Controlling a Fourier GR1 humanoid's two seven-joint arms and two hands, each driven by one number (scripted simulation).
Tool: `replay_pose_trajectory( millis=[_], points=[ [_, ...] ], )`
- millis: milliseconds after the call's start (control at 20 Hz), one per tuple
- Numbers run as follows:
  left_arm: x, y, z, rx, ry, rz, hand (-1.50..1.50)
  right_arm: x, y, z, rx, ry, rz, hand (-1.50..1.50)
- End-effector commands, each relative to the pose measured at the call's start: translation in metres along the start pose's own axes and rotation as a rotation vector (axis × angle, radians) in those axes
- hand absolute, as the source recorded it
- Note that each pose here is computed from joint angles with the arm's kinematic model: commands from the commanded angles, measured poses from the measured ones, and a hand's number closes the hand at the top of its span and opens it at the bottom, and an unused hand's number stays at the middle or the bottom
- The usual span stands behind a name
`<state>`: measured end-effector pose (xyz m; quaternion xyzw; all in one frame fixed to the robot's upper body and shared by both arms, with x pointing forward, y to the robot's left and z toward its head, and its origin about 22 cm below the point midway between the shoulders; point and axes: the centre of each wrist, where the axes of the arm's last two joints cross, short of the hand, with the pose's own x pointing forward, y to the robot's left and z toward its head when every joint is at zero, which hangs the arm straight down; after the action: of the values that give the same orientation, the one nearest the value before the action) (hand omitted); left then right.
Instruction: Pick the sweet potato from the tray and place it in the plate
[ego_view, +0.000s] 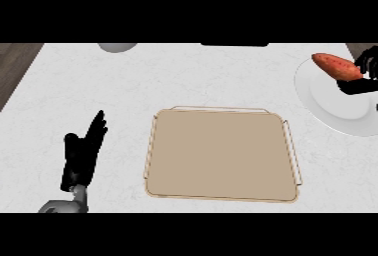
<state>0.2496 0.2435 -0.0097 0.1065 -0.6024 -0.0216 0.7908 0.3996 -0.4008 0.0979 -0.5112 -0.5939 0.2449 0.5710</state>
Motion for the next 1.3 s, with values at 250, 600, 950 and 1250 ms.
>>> replay_pose_trajectory(
  millis=[250, 600, 950, 1250],
  points=[
    [0.016, -0.007, 0.0, -0.033, -0.025, 0.003, 0.0, -0.05, -0.01, 0.008, 0.2, 0.108, 0.034, 1.5],
    [0.013, -0.024, -0.013, -0.05, -0.029, -0.004, 0.0, -0.055, -0.001, 0.013, 0.443, 0.163, 0.05, -1.5],
    [0.002, -0.015, -0.001, -0.033, -0.037, 0.002, 0.0, -0.072, -0.011, 0.02, 0.412, -0.014, -0.148, -1.5],
    [0.007, -0.017, -0.006, -0.016, -0.018, 0.009, 0.0, -0.07, -0.03, 0.01, 0.198, -0.099, -0.627, -1.5]
  ],
)
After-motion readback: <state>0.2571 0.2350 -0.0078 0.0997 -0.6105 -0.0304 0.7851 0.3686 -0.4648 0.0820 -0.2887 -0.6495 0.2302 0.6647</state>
